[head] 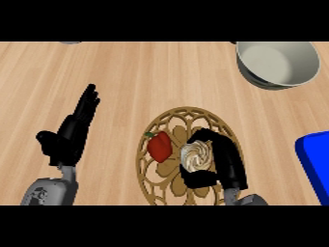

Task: Pick the cupcake from the placemat and place it in the bowl

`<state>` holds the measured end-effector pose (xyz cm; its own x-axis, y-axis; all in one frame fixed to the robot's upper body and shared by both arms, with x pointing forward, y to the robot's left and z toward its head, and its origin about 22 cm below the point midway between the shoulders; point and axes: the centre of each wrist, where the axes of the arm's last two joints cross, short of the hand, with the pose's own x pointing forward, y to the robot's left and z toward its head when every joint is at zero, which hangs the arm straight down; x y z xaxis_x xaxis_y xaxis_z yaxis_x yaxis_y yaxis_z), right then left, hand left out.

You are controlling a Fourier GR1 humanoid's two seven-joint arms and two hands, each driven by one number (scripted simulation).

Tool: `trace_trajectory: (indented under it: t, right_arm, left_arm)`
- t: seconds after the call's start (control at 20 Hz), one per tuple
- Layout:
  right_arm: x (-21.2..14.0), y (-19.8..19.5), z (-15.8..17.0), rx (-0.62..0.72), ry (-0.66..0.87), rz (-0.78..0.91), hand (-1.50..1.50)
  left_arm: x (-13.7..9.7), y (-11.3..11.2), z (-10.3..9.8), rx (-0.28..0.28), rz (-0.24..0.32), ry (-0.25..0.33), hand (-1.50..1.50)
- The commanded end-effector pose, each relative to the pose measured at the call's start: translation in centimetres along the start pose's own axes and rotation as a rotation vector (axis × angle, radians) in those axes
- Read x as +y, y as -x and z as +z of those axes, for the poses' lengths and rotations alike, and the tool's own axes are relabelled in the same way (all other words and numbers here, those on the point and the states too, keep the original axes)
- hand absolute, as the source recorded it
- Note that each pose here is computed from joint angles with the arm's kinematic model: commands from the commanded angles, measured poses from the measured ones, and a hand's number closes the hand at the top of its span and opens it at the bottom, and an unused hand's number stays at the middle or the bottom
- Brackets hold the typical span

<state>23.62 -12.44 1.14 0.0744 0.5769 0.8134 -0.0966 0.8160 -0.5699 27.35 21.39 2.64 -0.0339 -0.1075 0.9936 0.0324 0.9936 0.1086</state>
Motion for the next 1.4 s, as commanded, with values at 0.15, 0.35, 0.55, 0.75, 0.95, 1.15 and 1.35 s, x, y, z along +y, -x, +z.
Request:
trace_trajectory:
  t: [0.15, 0.35, 0.55, 0.75, 0.95, 1.15, 1.35]
  right_arm:
    - [-7.2, -0.7, -5.6, 0.220, 0.607, -0.187, 1.50]
    - [-10.7, -2.5, -8.7, 0.183, 0.879, -0.169, 1.50]
    - [-14.6, -3.8, -11.5, 0.171, 1.082, -0.070, 1.50]
    - [-17.6, -5.7, -13.9, 0.215, 1.194, 0.005, 1.50]
    - [-20.9, -8.1, -15.7, 0.303, 1.270, 0.071, 1.50]
    - [-23.8, -11.0, -17.0, 0.408, 1.333, 0.121, 1.50]
    - [-26.9, -14.5, -17.5, 0.490, 1.429, 0.148, 1.50]
  left_arm:
    - [0.3, -0.8, -0.3, -0.033, -0.017, -0.005, 0.00]
    - [-0.4, -1.2, -0.5, -0.055, -0.015, 0.033, 0.00]
    - [-1.3, -1.3, -0.5, -0.045, -0.014, 0.081, 0.00]
    - [-2.0, -1.8, -0.9, -0.066, -0.014, 0.101, 0.00]
    - [-2.8, -2.1, -1.3, -0.071, -0.018, 0.131, 0.00]
    - [-3.9, -2.1, -1.3, -0.071, -0.011, 0.156, 0.00]
    - [-3.6, -2.5, -1.6, -0.073, -0.017, 0.170, 0.00]
